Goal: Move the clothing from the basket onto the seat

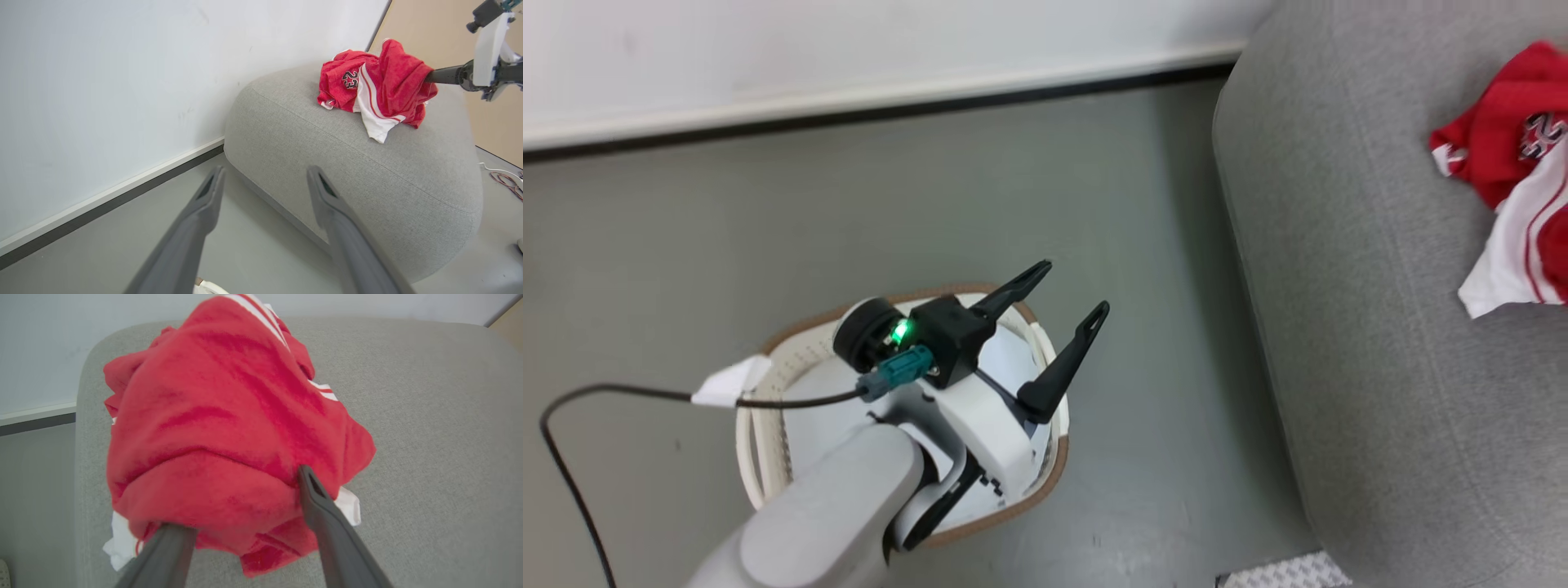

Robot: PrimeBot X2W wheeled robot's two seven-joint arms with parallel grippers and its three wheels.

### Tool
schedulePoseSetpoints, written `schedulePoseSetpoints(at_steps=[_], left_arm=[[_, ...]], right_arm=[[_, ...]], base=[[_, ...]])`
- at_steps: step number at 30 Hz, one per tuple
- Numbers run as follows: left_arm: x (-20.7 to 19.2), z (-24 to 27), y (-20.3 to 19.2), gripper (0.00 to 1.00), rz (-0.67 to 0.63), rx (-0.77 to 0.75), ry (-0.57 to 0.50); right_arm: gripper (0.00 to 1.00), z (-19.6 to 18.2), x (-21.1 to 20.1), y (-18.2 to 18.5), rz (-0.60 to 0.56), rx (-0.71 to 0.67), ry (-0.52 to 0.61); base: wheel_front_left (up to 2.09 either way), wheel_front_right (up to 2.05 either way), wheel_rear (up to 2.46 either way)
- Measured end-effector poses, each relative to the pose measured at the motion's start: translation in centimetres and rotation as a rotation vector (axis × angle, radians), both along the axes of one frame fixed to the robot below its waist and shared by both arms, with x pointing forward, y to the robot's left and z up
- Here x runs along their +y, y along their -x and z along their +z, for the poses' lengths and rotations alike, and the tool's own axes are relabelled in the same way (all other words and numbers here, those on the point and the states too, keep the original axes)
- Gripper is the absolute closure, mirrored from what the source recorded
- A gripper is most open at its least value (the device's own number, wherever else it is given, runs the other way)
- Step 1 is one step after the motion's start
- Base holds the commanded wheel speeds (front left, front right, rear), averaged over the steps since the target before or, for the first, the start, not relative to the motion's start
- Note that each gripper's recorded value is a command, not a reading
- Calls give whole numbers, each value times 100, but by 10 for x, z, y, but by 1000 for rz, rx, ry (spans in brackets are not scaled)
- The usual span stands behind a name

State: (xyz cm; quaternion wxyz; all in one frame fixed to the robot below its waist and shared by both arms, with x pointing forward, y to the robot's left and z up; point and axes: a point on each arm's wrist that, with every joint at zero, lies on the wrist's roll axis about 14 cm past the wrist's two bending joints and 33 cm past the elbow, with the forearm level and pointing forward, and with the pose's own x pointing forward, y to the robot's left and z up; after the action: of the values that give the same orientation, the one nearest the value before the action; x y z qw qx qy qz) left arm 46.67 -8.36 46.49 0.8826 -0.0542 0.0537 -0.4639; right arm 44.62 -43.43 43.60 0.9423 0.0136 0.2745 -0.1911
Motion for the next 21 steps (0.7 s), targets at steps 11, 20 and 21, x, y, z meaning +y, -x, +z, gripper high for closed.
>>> schedulePoseSetpoints(at_steps=[11,20,21], left_arm=[[10,50,33,0,64,-57,48],[52,101,41,0,249,-125,131],[59,107,41,0,272,-137,136]], right_arm=[[0,56,12,50,102,-21,9],[0,145,75,58,290,-354,-6],[0,153,81,59,305,-388,-7]], base=[[0,0,0],[0,0,0],[0,0,0]])
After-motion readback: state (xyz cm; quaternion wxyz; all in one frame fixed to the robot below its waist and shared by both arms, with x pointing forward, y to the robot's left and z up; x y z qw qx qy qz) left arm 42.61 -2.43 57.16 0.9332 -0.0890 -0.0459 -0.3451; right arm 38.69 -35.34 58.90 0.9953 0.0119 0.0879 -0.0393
